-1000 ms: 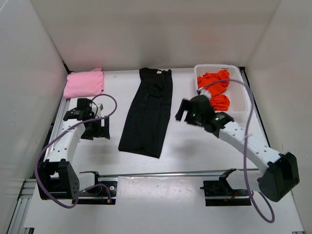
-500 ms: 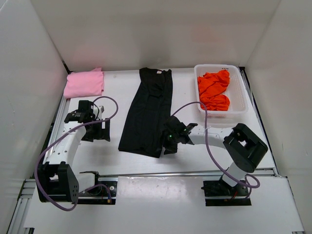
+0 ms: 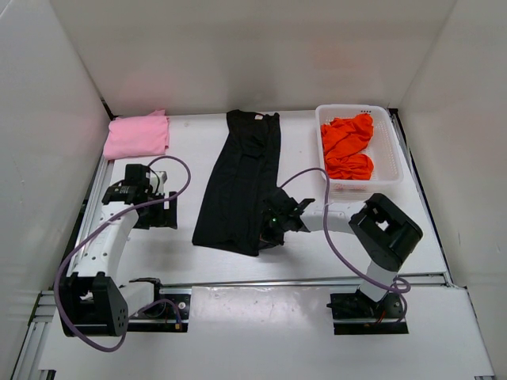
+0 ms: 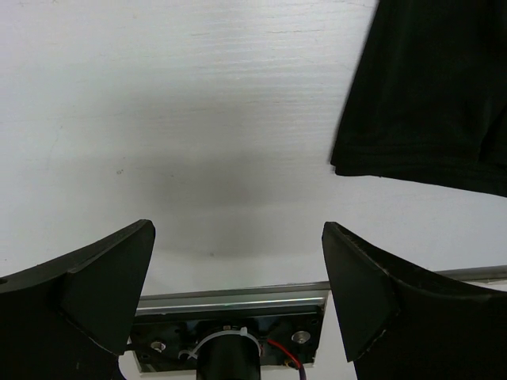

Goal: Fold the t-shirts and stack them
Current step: Rotate the tshirt 90 degrees

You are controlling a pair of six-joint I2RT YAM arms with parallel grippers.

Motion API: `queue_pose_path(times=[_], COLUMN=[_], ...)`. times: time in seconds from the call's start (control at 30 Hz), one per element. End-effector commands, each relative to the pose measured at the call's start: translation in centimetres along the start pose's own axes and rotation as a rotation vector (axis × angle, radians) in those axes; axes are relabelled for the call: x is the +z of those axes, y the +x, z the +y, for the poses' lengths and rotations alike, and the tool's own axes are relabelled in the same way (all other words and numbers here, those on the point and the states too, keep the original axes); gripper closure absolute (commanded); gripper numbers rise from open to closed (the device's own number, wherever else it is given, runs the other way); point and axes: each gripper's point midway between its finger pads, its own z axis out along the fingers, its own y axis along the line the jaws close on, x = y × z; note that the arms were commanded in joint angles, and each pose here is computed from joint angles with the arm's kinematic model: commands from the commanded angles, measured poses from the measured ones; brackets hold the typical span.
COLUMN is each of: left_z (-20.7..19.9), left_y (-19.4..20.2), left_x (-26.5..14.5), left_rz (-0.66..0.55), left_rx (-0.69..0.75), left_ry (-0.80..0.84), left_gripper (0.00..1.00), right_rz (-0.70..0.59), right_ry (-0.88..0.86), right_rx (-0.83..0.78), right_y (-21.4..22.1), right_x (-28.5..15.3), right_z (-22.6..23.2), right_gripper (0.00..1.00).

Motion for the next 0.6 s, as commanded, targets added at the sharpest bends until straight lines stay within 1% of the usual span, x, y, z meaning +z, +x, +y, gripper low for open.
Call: queue_pose_path(times=[0.0, 0.03, 0.07, 0.17, 0.2, 0.27, 0.3, 0.4, 0.43, 0.47, 0.5, 0.53, 0.57], left_z=[0.0, 0.0, -0.2, -0.9, -1.6, -2.8, -4.1, -6.2, -6.4, -6.6, -6.9, -7.0, -7.1], left_y=[-0.1, -0.1, -0.1, 0.0, 0.4, 0.7, 1.1, 2.1, 2.9, 3.0, 3.8, 3.8, 3.9], left_x=[-0.5, -0.5, -0.5, -0.3, -0.4, -0.6, -0.8, -1.3, -1.0, -1.0, -0.8, -0.8, -0.8], left_rz=[-0.035, -0.035, -0.034, -0.023, -0.010, -0.008, -0.006, 0.022, 0.052, 0.052, 0.079, 0.078, 0.076], left_rx=[0.008, 0.008, 0.016, 0.039, 0.072, 0.126, 0.186, 0.263, 0.282, 0.306, 0.346, 0.364, 0.378], left_ry=[-0.007, -0.007, -0.004, 0.014, 0.027, 0.048, 0.071, 0.130, 0.133, 0.126, 0.121, 0.113, 0.106], left_gripper=[0.01, 0.01, 0.01, 0.01, 0.03, 0.03, 0.03, 0.04, 0.04, 0.04, 0.04, 0.04, 0.05], right_rz=[0.073, 0.088, 0.084, 0.112, 0.140, 0.147, 0.172, 0.197, 0.213, 0.218, 0.225, 0.234, 0.249], right_ry=[0.054, 0.059, 0.096, 0.112, 0.130, 0.116, 0.122, 0.109, 0.112, 0.114, 0.119, 0.126, 0.147], right_rx=[-0.094, -0.183, -0.211, -0.287, -0.286, -0.317, -0.321, -0.350, -0.353, -0.370, -0.381, -0.392, -0.410], right_y=[1.7, 2.1, 2.1, 3.5, 4.5, 5.3, 6.2, 7.7, 8.1, 8.3, 8.4, 8.5, 8.7], right_x=[-1.1, -1.6, -1.6, -2.8, -3.0, -3.9, -4.1, -5.0, -5.0, -5.2, -5.3, -5.4, -5.8], right_z=[-2.4, -2.5, -3.4, -4.8, -6.2, -6.8, -8.0, -9.4, -9.8, -10.2, -10.4, -10.7, -10.8], right_gripper=[1.00, 1.00, 1.00, 1.00, 1.00, 1.00, 1.00, 1.00, 1.00, 1.00, 0.97, 0.96, 0.89])
